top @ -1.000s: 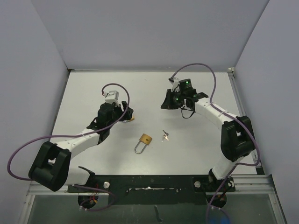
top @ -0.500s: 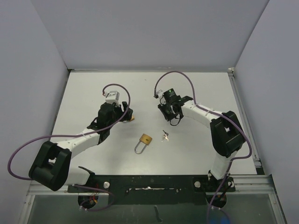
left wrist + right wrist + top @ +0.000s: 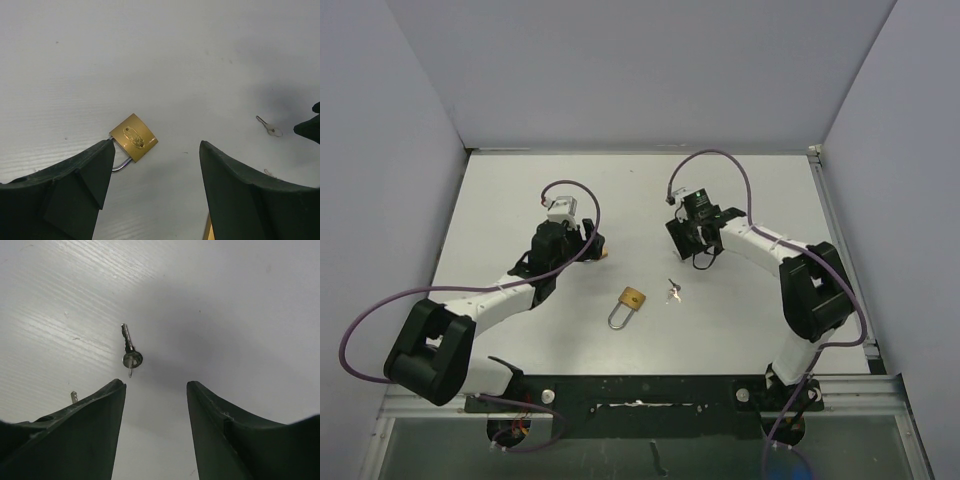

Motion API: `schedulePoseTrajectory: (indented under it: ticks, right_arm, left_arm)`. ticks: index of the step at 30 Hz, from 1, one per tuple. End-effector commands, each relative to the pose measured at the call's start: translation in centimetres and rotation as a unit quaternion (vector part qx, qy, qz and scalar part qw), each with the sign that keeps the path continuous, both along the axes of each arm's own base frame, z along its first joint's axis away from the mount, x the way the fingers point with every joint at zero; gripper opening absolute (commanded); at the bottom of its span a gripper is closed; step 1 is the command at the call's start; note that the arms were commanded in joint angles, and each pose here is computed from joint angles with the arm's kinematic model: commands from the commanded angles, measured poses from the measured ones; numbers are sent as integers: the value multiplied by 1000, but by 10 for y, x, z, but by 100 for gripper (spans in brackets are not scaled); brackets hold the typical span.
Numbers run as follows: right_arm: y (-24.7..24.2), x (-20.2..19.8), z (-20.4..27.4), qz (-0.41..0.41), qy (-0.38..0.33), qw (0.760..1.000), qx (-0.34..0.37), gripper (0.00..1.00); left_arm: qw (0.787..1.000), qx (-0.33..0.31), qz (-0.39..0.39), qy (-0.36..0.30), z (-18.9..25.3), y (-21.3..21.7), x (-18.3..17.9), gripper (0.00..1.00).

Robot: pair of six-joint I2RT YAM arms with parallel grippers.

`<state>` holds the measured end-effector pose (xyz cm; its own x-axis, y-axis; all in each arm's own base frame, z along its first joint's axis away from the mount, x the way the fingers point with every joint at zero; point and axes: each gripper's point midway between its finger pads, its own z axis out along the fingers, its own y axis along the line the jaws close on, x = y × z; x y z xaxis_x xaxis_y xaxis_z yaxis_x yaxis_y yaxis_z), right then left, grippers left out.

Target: Unlock with the key

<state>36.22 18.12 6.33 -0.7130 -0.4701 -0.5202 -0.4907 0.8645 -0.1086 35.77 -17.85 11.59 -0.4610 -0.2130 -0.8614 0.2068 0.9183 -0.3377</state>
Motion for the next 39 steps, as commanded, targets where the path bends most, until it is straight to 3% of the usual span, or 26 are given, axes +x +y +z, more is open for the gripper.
schedulePoseTrajectory:
  ticks: [1, 16, 32, 39]
  right_arm:
    - [5, 6, 16, -25, -17, 997, 69, 53]
    - [22, 2, -6, -37, 9, 989, 140, 49]
    - [21, 4, -27, -48, 26, 990, 131, 29]
    - [19, 2, -35, -51, 36, 990, 123, 27]
  left_arm:
    - [1000, -14, 0, -25, 16, -6, 8, 67]
    - [1000, -12, 0, -20, 12, -6, 8, 67]
    - [1000, -11, 1, -19, 11, -5, 7, 67]
    - [1000, -11, -1, -17, 9, -5, 6, 67]
